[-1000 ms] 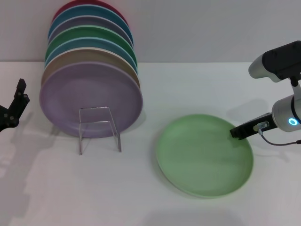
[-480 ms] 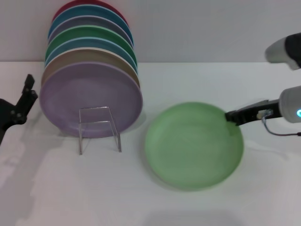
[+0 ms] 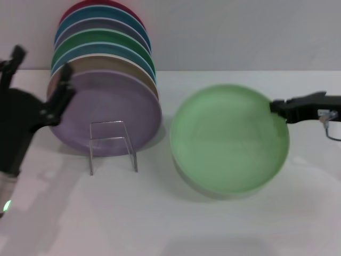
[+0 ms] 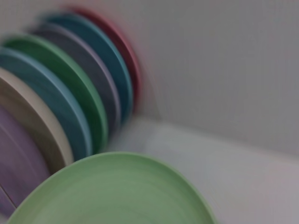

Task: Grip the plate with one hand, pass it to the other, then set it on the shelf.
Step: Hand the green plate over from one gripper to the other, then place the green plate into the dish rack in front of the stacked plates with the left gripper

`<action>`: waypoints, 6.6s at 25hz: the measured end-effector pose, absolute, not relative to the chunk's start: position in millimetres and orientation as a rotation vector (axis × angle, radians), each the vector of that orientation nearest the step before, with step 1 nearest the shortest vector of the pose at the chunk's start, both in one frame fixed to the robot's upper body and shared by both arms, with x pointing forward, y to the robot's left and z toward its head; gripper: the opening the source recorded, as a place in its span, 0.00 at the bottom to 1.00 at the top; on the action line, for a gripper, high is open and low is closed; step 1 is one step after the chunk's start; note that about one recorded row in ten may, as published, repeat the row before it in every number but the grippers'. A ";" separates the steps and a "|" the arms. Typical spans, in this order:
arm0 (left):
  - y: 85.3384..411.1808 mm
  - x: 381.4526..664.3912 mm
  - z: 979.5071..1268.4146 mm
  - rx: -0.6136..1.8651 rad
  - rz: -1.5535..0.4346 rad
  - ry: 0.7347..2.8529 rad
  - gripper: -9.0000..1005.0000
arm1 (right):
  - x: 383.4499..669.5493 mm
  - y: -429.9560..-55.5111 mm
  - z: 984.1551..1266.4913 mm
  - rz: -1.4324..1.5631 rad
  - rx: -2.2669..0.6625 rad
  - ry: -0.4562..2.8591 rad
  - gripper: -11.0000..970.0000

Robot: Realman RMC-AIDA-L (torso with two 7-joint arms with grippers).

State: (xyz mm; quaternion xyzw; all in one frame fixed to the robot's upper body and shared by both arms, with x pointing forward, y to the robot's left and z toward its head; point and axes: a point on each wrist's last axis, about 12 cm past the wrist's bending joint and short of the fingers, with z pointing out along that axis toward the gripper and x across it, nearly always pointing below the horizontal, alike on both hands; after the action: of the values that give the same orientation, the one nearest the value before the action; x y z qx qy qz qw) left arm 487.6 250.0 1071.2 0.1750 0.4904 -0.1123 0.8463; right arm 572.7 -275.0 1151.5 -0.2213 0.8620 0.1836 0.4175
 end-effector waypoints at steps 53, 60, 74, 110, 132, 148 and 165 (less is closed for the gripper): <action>154.7 569.5 1205.1 0.981 -0.443 1.764 0.73 | 549.0 -290.6 1138.0 0.442 -0.745 1.805 0.02; 148.8 567.9 1194.8 1.001 -0.485 1.816 0.71 | 545.8 -287.5 1141.5 0.456 -0.772 1.778 0.02; 140.5 571.5 1179.5 1.023 -0.503 1.860 0.69 | 532.6 -288.6 1144.6 0.511 -0.806 1.713 0.02; 135.9 565.9 1181.0 1.029 -0.302 1.632 0.05 | 539.4 -295.1 1132.4 0.582 -0.696 1.729 0.09; 134.8 539.7 1218.8 0.829 0.162 1.178 0.05 | 533.3 -340.0 1112.3 0.664 -0.390 1.752 0.63; 219.6 503.4 1131.7 0.496 -0.030 0.710 0.05 | 533.3 -339.4 1109.5 0.672 -0.382 1.759 0.63; 265.7 505.9 1091.8 0.707 0.082 0.725 0.05 | 531.2 -329.2 1113.3 0.741 -0.454 1.724 0.63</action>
State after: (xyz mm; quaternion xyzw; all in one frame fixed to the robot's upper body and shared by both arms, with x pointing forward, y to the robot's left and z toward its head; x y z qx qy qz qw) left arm 505.9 265.7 1091.8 0.3387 0.3473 0.0394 0.8736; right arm 531.2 -329.2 1113.3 -0.1934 0.7343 0.3155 0.5690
